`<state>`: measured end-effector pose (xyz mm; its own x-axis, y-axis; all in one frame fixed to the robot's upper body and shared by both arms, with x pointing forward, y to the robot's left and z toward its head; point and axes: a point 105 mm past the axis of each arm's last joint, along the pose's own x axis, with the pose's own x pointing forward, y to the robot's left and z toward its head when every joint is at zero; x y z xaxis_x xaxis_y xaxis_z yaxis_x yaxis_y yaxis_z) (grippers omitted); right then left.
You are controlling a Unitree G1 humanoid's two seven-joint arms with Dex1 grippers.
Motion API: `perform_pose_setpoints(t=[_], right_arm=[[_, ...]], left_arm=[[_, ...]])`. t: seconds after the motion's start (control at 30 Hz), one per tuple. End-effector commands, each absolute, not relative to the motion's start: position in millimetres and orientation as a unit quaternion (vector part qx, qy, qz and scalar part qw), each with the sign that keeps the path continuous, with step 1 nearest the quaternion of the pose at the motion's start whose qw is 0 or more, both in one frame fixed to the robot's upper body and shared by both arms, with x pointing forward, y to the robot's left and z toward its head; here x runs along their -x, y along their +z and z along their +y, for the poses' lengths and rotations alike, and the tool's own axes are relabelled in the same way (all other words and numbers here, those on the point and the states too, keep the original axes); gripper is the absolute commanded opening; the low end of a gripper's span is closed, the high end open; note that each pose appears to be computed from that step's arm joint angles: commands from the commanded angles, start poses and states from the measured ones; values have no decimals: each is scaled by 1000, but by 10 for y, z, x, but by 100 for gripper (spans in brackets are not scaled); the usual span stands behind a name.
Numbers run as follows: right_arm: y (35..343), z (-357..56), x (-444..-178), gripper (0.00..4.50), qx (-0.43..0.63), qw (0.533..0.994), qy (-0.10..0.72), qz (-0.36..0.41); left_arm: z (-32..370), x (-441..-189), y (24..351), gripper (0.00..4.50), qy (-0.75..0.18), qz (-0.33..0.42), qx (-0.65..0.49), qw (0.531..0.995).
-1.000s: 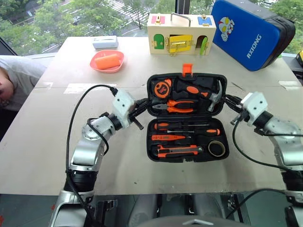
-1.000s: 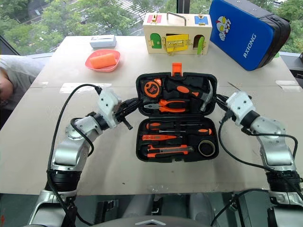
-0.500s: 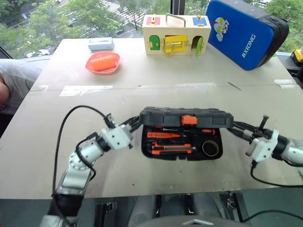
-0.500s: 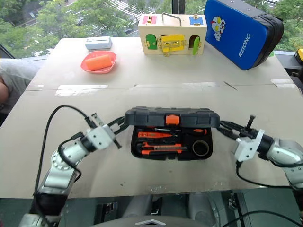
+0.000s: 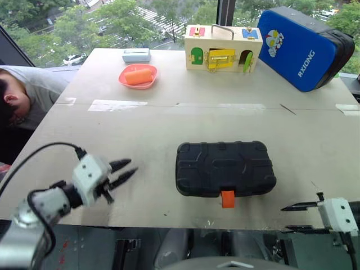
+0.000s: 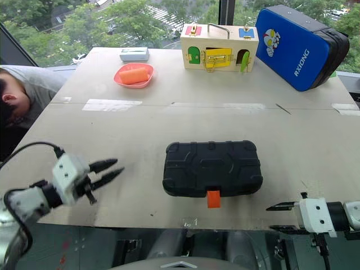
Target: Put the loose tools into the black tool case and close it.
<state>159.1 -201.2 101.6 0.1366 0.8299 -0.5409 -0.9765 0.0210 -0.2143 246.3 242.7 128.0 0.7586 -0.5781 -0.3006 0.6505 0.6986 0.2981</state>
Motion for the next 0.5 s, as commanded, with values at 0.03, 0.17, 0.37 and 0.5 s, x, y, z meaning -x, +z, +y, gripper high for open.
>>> perform_pose_setpoints(t=[0.03, 0.17, 0.37, 0.5], right_arm=[[1046, -1870, -1683, 0, 247, 715, 641, 130], [934, -1807, -1771, 0, 248, 716, 637, 138], [848, -1767, -1968, 0, 265, 731, 616, 127], [884, -1777, -2202, 0, 278, 756, 583, 108]], left_arm=[[2214, -2822, 1331, 9, -400, 101, -148, 899], [1905, -3190, 1404, 3, -468, 92, -141, 868], [1450, -3421, 1233, 3, -557, 118, -161, 806], [1240, -3284, 1053, 3, -616, 157, -162, 755]])
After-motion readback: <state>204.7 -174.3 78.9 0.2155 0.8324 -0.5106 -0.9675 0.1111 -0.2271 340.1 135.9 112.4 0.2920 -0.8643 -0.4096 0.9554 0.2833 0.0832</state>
